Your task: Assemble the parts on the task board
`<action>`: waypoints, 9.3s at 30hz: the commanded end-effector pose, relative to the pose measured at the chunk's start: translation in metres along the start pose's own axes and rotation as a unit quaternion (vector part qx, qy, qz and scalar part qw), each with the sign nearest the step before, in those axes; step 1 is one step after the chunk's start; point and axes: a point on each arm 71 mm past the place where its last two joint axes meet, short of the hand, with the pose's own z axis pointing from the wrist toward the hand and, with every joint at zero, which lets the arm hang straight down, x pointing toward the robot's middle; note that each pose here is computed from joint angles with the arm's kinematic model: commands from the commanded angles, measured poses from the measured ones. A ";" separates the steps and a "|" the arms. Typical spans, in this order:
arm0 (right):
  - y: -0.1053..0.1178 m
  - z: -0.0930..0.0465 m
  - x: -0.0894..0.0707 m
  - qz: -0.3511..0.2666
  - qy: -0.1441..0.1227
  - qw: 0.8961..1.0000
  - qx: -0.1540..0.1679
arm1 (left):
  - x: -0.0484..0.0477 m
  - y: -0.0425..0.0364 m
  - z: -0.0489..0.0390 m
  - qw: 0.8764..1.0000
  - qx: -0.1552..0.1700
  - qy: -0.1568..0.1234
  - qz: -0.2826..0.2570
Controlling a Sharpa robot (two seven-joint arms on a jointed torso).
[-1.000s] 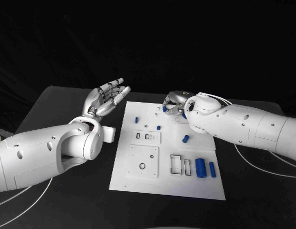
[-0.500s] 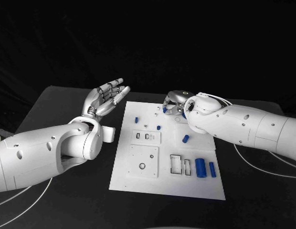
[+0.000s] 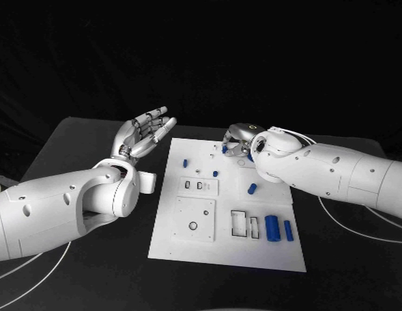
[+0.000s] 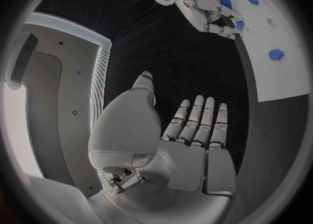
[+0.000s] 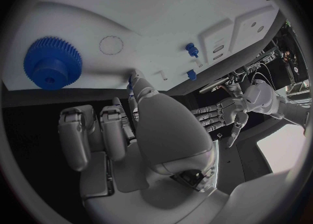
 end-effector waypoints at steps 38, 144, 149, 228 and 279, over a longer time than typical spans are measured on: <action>-0.002 -0.002 0.004 0.017 0.008 1.000 0.006 | 0.0001 -0.0014 0.0006 1.000 0.006 0.005 -0.001; 0.001 -0.025 -0.004 0.079 -0.018 0.996 -0.045 | 0.0000 0.0005 0.0031 1.000 0.005 0.005 0.000; 0.005 -0.026 -0.003 0.069 -0.017 0.996 -0.054 | -0.0010 0.0007 0.0029 1.000 0.004 0.004 0.001; 0.013 -0.027 -0.017 0.069 -0.125 0.988 -0.059 | -0.0044 0.0029 0.0045 1.000 0.000 0.002 0.003; 0.006 -0.012 0.004 -0.032 0.019 0.999 -0.012 | -0.0052 0.0039 0.0049 1.000 -0.004 0.002 0.003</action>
